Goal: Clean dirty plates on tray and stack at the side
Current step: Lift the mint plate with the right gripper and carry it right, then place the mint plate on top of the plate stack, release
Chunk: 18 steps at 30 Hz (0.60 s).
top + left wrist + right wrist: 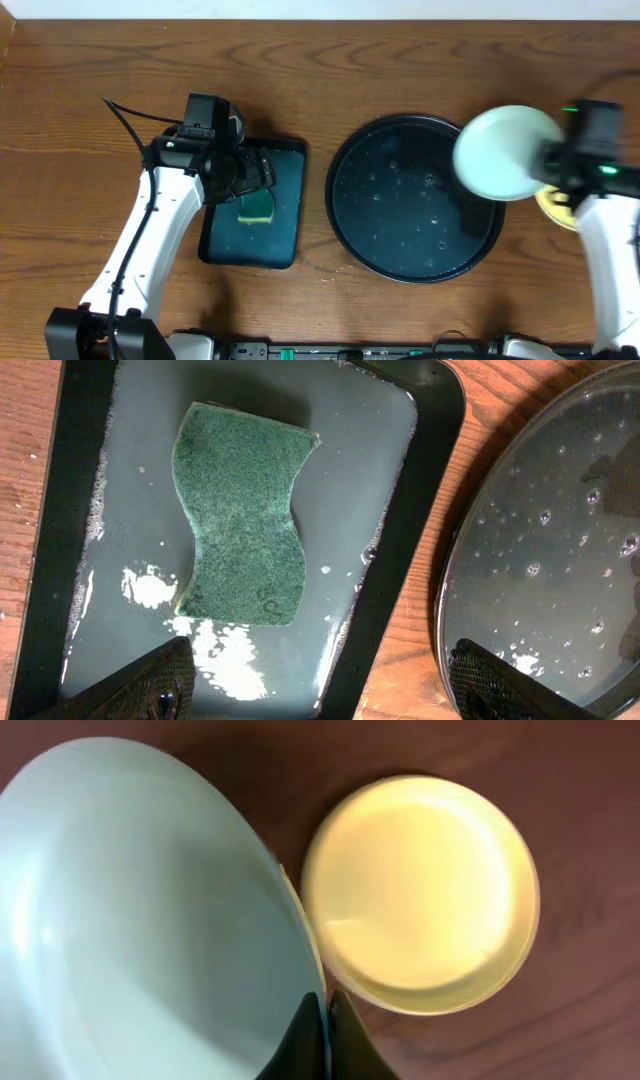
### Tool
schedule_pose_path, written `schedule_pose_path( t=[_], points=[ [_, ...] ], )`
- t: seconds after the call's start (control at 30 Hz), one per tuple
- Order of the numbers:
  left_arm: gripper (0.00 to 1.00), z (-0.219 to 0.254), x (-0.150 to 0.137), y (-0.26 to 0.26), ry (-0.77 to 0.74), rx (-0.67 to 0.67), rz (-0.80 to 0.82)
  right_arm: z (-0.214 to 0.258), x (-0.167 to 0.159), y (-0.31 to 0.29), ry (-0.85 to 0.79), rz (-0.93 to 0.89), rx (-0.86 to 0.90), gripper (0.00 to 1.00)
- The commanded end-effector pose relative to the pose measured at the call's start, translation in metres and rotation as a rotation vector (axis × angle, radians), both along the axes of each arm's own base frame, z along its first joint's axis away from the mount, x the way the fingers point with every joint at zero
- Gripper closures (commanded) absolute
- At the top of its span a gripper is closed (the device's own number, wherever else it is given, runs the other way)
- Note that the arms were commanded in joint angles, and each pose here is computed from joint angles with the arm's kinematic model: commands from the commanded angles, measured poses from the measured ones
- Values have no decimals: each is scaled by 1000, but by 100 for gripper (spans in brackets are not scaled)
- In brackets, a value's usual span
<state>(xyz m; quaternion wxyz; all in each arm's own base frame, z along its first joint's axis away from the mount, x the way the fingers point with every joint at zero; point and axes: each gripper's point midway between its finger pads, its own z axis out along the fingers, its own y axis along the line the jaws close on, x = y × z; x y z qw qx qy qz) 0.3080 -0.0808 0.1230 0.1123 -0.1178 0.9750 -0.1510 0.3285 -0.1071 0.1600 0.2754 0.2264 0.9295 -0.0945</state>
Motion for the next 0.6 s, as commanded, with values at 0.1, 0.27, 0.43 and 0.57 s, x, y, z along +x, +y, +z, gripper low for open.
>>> schedule_pose_path(
  t=[0.1, 0.27, 0.43, 0.57],
  points=[
    [18, 6, 4, 0, -13, -9, 9, -6, -38, -102, -140, -379, 250, 99],
    [18, 6, 4, 1, -13, -8, 9, -55, -76, -158, -93, -676, 363, 99],
    [18, 6, 4, 0, -13, -9, 9, -81, -64, -149, -48, -616, 433, 68],
    [18, 6, 4, 0, -13, -9, 9, -21, -8, -111, -268, -304, 545, 37]
  ],
)
